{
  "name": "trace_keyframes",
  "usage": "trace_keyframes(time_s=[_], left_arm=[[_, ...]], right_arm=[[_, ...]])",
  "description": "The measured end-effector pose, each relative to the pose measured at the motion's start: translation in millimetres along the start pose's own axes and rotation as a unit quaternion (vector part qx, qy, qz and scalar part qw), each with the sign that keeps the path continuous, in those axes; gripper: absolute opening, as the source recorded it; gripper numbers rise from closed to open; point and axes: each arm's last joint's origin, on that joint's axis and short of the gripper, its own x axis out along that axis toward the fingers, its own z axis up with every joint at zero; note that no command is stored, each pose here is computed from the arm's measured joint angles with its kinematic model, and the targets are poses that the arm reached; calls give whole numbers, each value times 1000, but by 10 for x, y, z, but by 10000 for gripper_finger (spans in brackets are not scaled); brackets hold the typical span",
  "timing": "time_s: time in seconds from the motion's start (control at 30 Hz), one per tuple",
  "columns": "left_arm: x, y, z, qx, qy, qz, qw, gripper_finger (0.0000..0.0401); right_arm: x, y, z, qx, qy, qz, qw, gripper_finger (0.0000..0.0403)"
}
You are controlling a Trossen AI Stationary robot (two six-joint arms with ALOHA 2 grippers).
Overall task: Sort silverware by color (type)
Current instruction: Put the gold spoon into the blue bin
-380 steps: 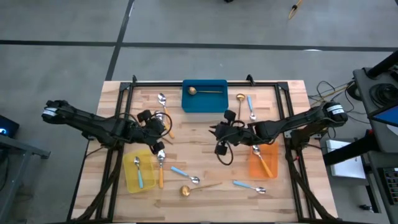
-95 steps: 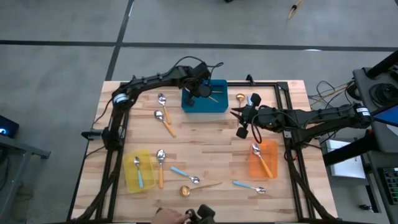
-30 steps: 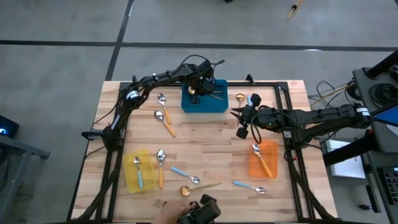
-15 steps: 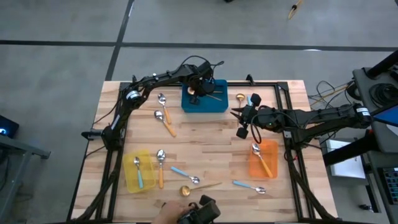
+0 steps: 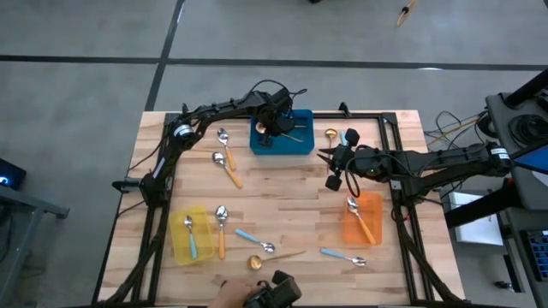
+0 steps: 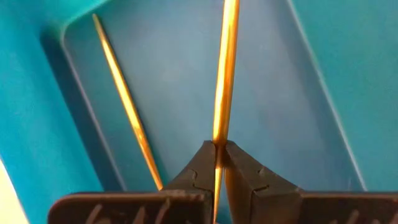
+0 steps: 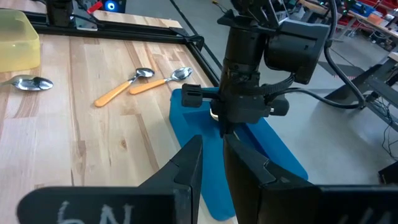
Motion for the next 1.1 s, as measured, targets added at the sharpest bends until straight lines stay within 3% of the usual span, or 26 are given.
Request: trace_keyframes(time_s=[0.23,0.57,1.1], left_arm=[[-1,8,-11,2,7,4,1000,0],[-1,25,-1,49,3,14,999,0],[-7,108,-15,40,-13,43,998,0]], right_arm=[[0,1,0,0,0,0,1000,56],[0,1,0,0,0,0,1000,56],[0,1,-1,0,0,0,1000,56]])
